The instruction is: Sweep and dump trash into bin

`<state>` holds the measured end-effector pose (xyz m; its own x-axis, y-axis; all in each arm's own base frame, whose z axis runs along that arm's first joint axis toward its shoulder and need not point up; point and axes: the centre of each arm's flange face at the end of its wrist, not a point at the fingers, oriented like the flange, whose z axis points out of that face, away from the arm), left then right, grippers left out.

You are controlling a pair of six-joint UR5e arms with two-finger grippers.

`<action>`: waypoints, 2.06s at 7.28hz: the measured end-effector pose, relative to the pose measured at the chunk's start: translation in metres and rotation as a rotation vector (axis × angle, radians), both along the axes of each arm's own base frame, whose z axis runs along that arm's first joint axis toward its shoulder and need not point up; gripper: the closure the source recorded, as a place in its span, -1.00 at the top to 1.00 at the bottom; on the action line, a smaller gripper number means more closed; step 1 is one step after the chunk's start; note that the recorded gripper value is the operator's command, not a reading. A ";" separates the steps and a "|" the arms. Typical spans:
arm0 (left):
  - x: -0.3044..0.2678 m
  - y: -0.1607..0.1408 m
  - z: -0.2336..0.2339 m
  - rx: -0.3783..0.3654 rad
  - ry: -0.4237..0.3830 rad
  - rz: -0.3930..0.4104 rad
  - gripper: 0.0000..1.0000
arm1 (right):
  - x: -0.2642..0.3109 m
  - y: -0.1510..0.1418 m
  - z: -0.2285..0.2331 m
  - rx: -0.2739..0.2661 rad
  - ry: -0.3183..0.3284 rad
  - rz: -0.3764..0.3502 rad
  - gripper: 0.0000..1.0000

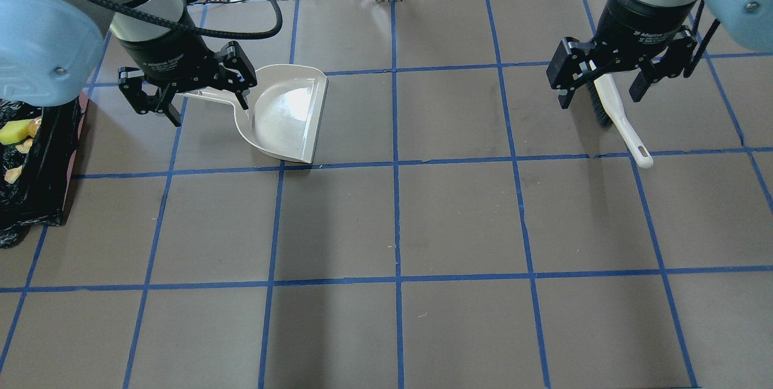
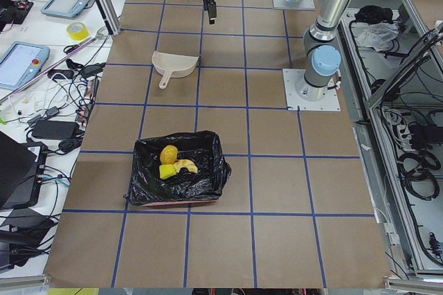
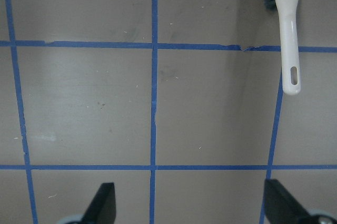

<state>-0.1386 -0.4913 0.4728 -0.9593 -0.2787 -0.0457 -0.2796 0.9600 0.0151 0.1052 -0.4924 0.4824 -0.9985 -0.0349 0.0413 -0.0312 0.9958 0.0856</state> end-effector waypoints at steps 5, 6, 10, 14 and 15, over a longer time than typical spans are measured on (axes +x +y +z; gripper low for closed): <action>-0.002 0.013 -0.009 0.008 0.047 -0.237 1.00 | 0.000 0.000 0.000 0.000 0.000 0.000 1.00; -0.003 0.011 -0.014 -0.003 0.050 -0.235 1.00 | 0.000 0.000 0.000 -0.001 -0.001 -0.001 1.00; -0.002 0.016 -0.004 -0.032 0.039 -0.240 1.00 | 0.000 0.000 0.000 0.000 -0.001 -0.002 1.00; 0.000 0.021 -0.003 -0.015 -0.006 -0.246 1.00 | 0.000 0.000 0.001 -0.005 0.000 -0.012 1.00; 0.002 0.022 -0.004 -0.012 -0.010 -0.244 1.00 | 0.000 0.000 0.001 -0.005 -0.001 -0.013 1.00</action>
